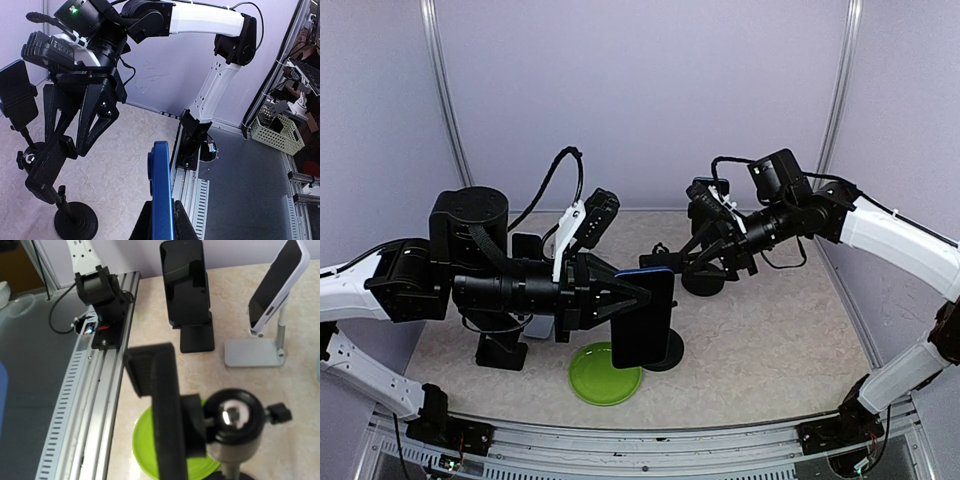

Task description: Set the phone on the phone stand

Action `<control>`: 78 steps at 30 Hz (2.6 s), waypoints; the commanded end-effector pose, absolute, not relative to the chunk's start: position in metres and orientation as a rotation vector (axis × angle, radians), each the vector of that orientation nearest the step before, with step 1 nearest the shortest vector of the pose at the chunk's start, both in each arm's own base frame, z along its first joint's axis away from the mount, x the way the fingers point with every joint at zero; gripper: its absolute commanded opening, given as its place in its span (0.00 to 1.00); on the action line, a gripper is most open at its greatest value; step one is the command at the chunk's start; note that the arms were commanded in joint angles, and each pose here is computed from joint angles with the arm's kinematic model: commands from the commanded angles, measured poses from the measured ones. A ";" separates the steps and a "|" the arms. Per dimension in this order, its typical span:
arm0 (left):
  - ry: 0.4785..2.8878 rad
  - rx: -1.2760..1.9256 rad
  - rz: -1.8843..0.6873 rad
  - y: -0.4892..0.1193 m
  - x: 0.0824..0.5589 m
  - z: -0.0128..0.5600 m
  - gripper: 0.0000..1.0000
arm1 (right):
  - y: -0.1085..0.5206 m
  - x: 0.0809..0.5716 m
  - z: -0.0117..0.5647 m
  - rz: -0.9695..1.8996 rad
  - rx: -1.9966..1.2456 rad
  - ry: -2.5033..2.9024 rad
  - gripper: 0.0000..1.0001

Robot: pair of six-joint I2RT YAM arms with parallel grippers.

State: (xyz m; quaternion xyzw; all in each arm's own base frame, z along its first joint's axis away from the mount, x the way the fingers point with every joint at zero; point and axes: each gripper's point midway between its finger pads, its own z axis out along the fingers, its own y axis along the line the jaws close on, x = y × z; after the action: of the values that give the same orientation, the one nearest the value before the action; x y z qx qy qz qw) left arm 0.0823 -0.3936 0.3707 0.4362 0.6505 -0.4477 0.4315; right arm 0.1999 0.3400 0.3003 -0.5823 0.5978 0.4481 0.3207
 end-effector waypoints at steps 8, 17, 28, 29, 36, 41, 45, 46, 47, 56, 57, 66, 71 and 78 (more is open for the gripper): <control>1.554 1.023 -1.150 -0.393 0.084 0.396 0.00 | 0.347 0.198 0.313 1.180 -1.532 1.554 0.31; 1.530 0.991 -1.106 -0.388 0.092 0.407 0.00 | 0.343 0.198 0.308 1.162 -1.529 1.573 0.31; 1.526 1.012 -1.086 -0.398 0.098 0.404 0.00 | 0.338 0.197 0.303 1.117 -1.522 1.581 0.27; 1.526 1.015 -1.084 -0.399 0.098 0.403 0.00 | 0.338 0.198 0.303 1.117 -1.522 1.581 0.26; 1.464 1.054 -1.067 -0.408 0.106 0.409 0.00 | 0.341 0.198 0.305 1.137 -1.530 1.570 0.09; 1.281 1.123 -1.073 -0.408 0.120 0.434 0.00 | 0.340 0.196 0.303 1.141 -1.546 1.560 0.02; 1.145 1.182 -1.204 -0.401 0.137 0.449 0.00 | 0.339 0.192 0.304 1.141 -1.565 1.539 0.00; 1.119 1.208 -1.232 -0.398 0.142 0.449 0.00 | 0.339 0.192 0.304 1.141 -1.568 1.537 0.00; 1.091 1.247 -1.270 -0.397 0.143 0.448 0.00 | 0.339 0.192 0.302 1.140 -1.569 1.540 0.00; 1.032 1.412 -1.431 -0.416 0.162 0.433 0.00 | 0.342 0.192 0.300 1.165 -1.588 1.543 0.00; 1.036 1.432 -1.444 -0.420 0.163 0.430 0.00 | 0.342 0.191 0.301 1.175 -1.591 1.538 0.00; 1.013 1.503 -1.459 -0.436 0.176 0.404 0.00 | 0.341 0.180 0.305 1.249 -1.618 1.503 0.00; 1.047 1.485 -1.436 -0.432 0.199 0.388 0.00 | 0.341 0.179 0.305 1.253 -1.622 1.500 0.00; 1.112 1.437 -1.421 -0.420 0.229 0.370 0.00 | 0.340 0.178 0.304 1.244 -1.630 1.503 0.00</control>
State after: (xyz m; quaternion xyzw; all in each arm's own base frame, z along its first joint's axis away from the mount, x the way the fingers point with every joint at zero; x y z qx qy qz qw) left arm 0.2033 -0.4305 0.3675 0.5767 0.4440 -0.5805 0.3652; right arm 0.1995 0.3429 0.3002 -0.6100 0.5738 0.4355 0.3303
